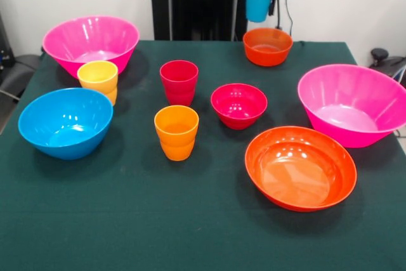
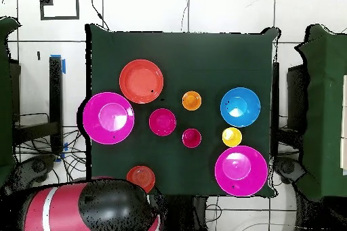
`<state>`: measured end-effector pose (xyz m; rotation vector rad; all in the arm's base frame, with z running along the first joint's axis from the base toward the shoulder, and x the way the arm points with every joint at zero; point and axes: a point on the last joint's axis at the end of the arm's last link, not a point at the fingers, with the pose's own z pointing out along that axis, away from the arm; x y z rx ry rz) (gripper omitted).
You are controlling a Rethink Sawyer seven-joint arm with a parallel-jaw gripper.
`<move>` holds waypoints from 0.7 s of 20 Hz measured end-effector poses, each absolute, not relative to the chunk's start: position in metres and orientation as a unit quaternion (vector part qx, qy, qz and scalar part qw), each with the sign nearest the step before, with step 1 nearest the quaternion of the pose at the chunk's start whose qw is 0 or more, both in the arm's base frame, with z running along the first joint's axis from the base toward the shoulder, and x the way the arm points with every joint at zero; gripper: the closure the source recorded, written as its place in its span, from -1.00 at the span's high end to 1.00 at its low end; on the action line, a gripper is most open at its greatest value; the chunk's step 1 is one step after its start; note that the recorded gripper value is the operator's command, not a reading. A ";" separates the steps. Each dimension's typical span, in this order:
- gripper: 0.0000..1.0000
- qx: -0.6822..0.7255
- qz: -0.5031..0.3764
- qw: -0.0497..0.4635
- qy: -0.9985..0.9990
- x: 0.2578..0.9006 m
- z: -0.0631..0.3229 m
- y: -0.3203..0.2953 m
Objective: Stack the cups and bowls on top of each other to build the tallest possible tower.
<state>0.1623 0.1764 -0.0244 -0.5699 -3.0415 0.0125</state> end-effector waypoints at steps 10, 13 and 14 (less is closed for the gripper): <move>-1.00 -0.178 -0.019 -0.021 -0.984 0.182 -0.047 0.184; -1.00 -0.176 -0.021 -0.022 -0.984 0.183 -0.054 0.186; -1.00 -0.176 -0.021 -0.022 -0.984 0.183 -0.055 0.186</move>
